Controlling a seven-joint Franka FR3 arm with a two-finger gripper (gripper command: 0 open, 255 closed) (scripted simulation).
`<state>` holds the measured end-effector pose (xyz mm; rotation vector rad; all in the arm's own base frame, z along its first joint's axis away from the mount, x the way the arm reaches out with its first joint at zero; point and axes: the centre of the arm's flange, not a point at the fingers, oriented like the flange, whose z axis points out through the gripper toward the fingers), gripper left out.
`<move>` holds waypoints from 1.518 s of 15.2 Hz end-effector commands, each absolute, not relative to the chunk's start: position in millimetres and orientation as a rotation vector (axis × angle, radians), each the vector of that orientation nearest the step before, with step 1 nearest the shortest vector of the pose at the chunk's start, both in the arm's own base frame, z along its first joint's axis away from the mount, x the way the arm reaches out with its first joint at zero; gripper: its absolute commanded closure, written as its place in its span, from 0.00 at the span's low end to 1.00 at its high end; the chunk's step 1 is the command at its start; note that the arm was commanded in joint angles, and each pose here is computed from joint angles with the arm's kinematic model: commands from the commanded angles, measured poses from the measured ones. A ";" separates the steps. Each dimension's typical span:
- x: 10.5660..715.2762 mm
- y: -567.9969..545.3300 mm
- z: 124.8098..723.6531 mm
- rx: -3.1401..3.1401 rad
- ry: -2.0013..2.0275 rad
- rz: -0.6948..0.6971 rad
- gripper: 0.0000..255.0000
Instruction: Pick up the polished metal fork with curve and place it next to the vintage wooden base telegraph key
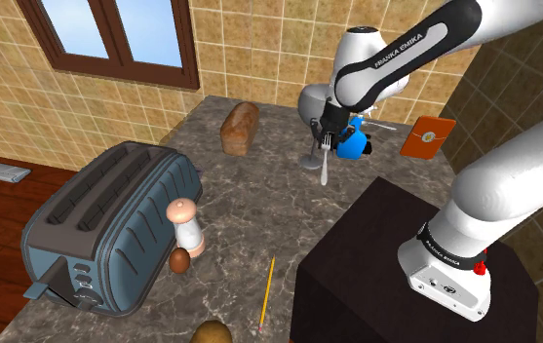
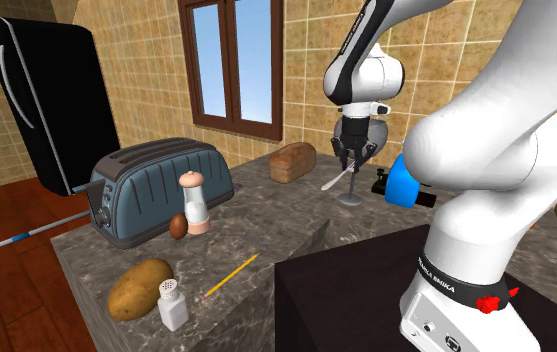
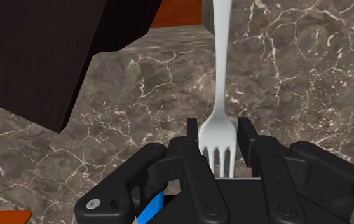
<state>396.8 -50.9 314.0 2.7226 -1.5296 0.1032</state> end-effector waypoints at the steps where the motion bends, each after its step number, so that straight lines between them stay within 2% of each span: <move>1: 382.6 -76.5 314.7 2.725 -1.528 0.103 1.00; 4: 364.6 -111.3 314.9 2.725 -1.528 0.103 1.00; 23: 364.6 -111.2 214.6 2.725 -1.528 0.103 1.00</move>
